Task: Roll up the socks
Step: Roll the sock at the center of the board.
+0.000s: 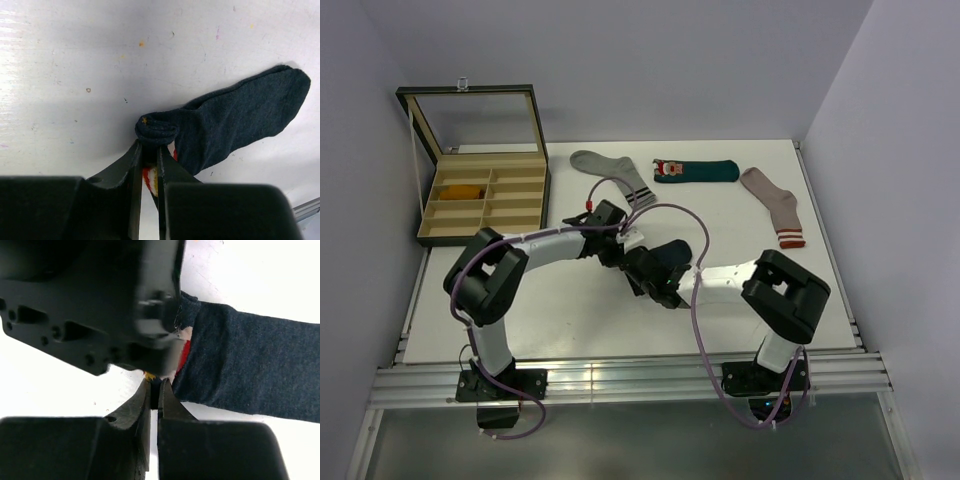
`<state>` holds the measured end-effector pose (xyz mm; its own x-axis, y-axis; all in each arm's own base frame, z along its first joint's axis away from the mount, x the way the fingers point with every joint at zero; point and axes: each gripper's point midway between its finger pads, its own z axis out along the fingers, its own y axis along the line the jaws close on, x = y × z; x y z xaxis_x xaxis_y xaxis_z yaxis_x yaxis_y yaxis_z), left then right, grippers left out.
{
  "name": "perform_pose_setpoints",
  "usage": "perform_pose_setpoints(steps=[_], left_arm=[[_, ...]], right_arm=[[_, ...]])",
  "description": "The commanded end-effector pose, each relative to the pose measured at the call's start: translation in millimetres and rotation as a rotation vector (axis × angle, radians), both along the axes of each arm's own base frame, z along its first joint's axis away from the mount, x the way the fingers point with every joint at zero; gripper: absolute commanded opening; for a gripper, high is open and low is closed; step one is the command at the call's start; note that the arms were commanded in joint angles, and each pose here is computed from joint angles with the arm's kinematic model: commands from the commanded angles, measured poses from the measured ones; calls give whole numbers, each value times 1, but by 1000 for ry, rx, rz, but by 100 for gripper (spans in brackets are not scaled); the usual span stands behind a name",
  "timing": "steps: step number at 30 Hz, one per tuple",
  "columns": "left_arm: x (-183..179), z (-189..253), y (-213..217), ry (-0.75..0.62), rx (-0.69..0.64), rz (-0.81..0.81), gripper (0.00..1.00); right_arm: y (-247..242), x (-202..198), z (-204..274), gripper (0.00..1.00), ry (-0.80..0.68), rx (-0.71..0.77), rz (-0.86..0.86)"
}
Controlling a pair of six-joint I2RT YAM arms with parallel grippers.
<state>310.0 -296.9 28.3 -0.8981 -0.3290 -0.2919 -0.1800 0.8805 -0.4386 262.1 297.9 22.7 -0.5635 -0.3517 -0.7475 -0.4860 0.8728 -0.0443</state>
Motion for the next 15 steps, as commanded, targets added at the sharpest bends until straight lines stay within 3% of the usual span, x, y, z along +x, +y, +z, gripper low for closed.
perform_pose_setpoints(steps=[1,2,5,6,9,15], left_arm=[[-4,-6,15,13,20,47,12],[-1,0,19,-10,7,67,15],[4,12,29,-53,-28,122,37],[5,15,30,-61,-46,143,51],[9,28,33,-114,-121,168,74],[9,40,34,-175,-188,165,77]], right_arm=[[-1,-5,-2,0,75,76,-11],[1,-5,-1,0,119,137,6],[-1,-7,1,0,258,302,34],[-6,-9,-2,0,291,329,32],[-4,-12,-4,0,439,490,73],[0,-14,-3,0,693,769,122]])
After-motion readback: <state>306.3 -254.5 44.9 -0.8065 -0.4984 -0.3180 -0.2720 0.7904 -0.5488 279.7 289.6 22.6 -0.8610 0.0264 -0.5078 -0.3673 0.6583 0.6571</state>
